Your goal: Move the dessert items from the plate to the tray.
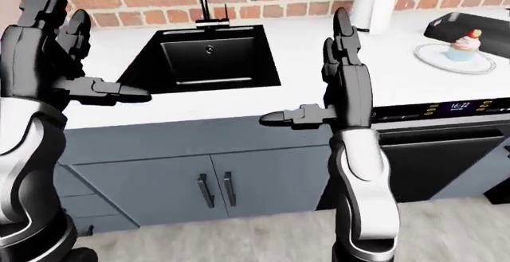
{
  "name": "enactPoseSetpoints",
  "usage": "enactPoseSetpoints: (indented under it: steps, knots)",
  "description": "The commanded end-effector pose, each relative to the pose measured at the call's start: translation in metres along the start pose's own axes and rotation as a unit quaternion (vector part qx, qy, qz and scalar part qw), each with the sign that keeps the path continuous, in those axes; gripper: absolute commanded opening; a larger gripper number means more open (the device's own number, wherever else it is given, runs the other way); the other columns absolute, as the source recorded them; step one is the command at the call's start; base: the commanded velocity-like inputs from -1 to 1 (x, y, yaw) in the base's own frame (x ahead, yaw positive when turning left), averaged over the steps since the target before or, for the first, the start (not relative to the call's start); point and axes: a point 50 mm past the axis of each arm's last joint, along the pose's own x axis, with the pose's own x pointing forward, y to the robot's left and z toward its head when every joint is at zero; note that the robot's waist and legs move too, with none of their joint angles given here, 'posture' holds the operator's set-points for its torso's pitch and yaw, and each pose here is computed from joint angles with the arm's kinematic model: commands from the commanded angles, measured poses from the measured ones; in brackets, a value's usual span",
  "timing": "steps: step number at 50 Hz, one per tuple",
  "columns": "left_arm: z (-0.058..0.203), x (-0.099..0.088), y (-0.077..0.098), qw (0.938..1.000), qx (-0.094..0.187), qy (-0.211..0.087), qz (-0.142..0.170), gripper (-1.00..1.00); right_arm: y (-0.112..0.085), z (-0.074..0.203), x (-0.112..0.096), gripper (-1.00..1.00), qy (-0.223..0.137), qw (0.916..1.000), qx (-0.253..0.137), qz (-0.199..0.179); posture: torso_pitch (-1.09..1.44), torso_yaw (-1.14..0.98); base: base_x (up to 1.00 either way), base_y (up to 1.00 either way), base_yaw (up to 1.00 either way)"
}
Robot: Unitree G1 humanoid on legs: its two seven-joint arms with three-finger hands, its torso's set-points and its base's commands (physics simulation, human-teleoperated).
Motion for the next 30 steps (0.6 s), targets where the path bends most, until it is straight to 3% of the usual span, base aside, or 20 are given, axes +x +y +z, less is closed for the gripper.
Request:
enactPoseSetpoints:
  steps: [1,13,25,30]
  knots:
    - [0.011,0.000,0.008,0.9994,0.008,-0.029,0.019,1.00,0.003,0.010,0.001,1.00,-0.029,0.9996,0.002,0.009,0.00,0.00,0.35,0.52,0.00]
    - [0.019,0.001,0.011,0.9991,0.009,-0.034,0.023,1.00,0.005,0.017,0.002,1.00,-0.035,0.9992,-0.005,0.015,0.00,0.00,0.05,0.11,0.00]
    - [0.024,0.001,0.011,0.9990,0.010,-0.038,0.022,1.00,0.004,0.022,0.001,1.00,-0.043,0.9990,0.005,0.013,0.00,0.00,0.00,0.00,0.83]
    - [0.024,0.001,0.009,0.9990,0.011,-0.038,0.019,1.00,0.002,0.019,0.002,1.00,-0.039,0.9992,-0.006,0.007,0.00,0.00,0.00,0.00,0.04]
